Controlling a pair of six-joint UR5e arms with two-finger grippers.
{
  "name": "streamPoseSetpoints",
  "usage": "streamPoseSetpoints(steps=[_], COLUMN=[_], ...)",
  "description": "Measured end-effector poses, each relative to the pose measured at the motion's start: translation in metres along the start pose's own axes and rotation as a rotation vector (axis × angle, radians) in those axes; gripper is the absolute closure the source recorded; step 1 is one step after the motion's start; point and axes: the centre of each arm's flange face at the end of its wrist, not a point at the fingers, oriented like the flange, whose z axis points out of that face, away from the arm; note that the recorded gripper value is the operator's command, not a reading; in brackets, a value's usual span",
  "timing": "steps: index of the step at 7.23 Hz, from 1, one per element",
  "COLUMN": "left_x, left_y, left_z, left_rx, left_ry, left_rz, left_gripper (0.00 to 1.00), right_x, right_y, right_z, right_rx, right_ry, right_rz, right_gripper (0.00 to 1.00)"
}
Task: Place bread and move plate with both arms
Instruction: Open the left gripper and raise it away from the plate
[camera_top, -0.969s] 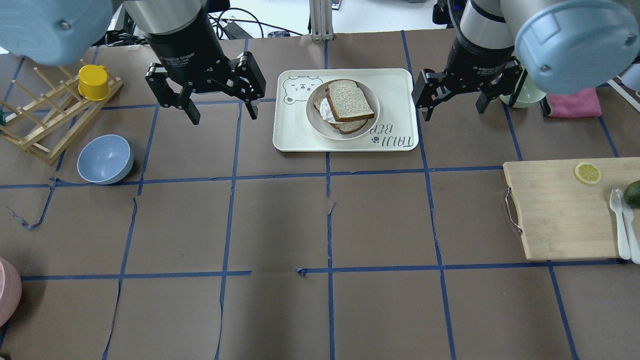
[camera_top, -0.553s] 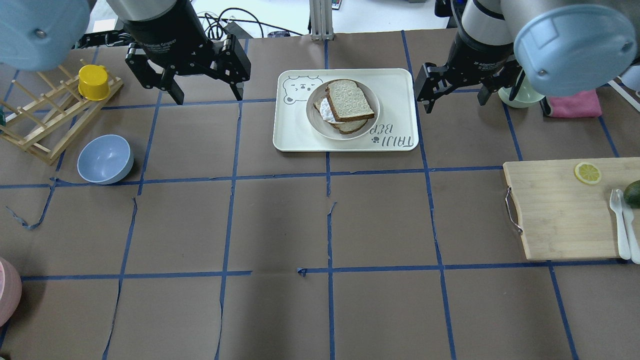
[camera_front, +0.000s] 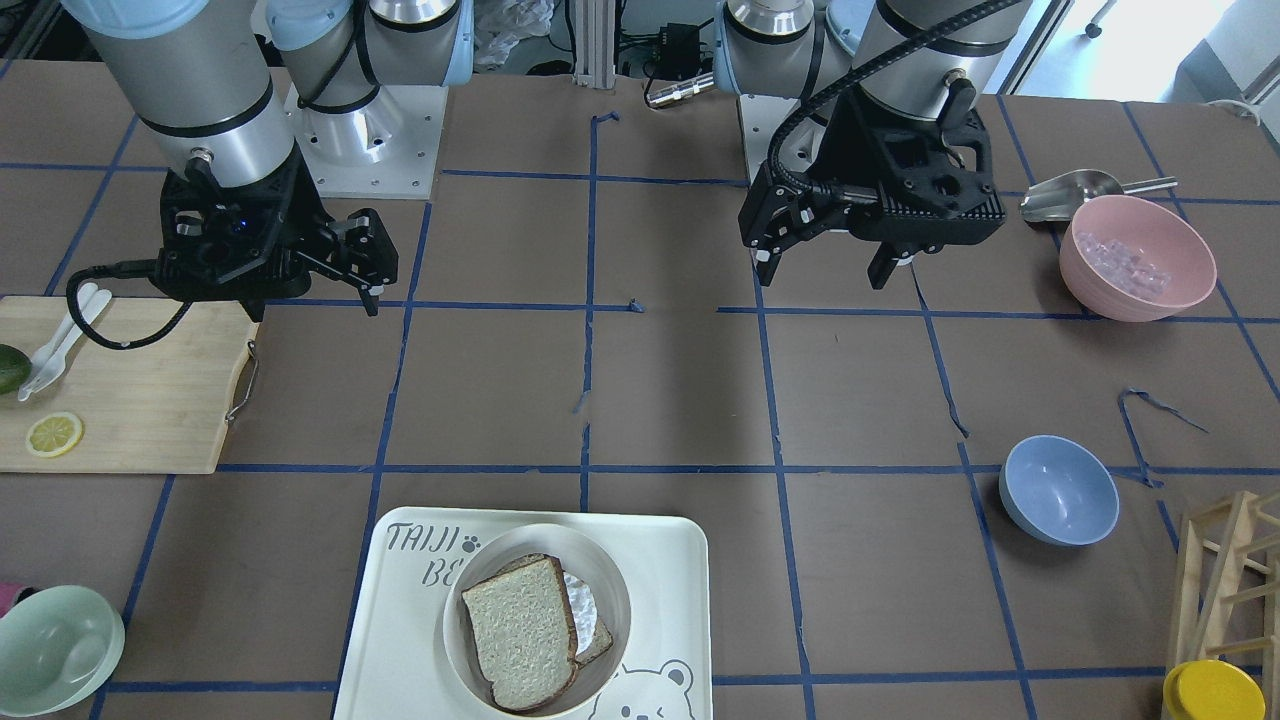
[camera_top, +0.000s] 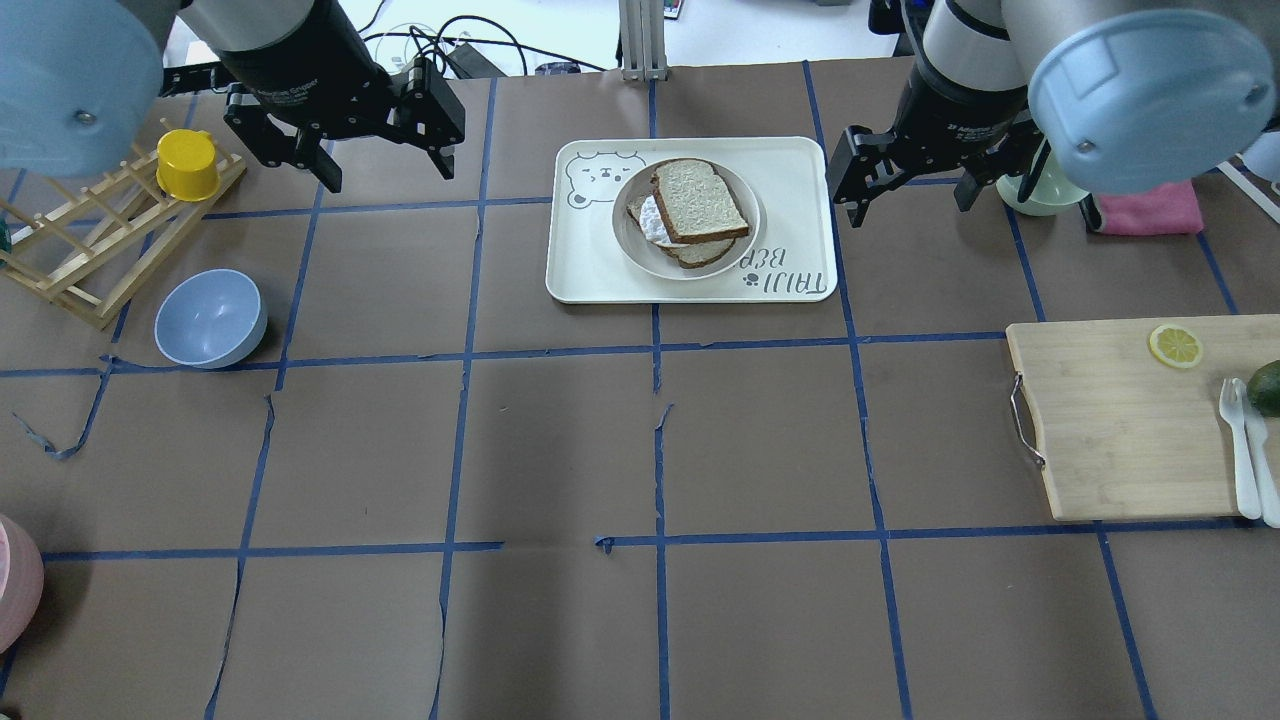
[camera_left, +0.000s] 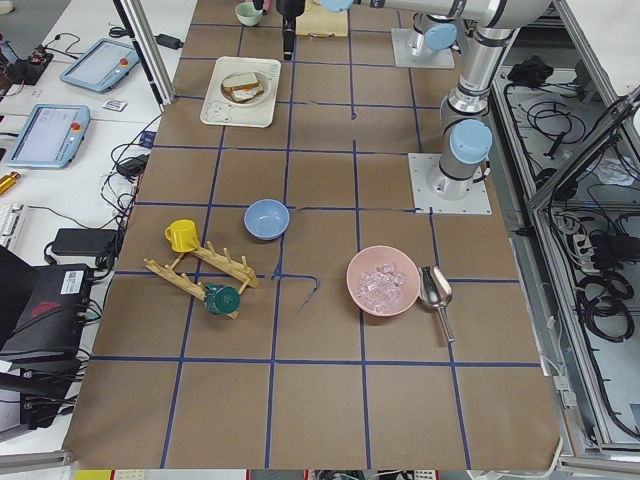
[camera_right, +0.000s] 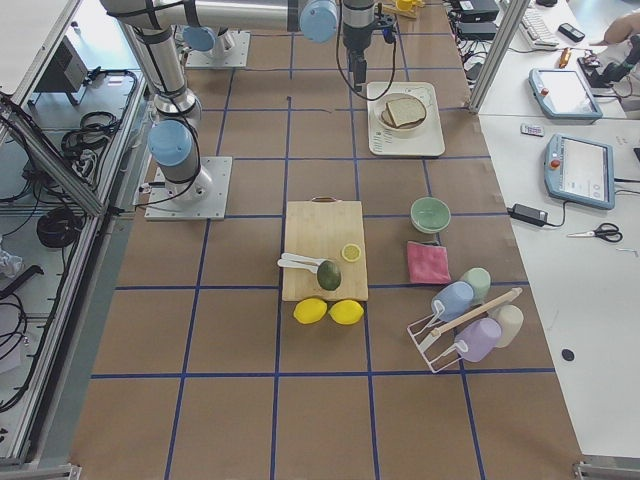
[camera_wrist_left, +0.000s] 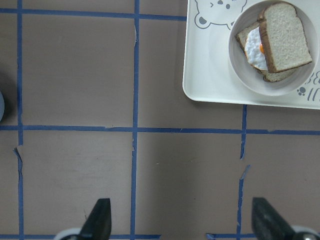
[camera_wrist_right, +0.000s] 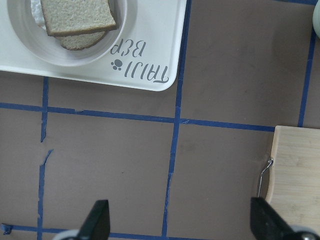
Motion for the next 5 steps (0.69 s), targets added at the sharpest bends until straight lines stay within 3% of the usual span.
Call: streamPoseSetpoints(steps=[5], left_x=[-0.0048], left_y=[0.0128], left_z=[-0.0066], left_rx=[-0.018], left_ry=[-0.009], left_rz=[0.040], left_gripper=[0.00], right_x=[0.0003], right_y=[0.0064], right_z=[-0.0073], right_rx=[-0.001], right_ry=[0.002], right_rz=[0.013], right_gripper=[0.00])
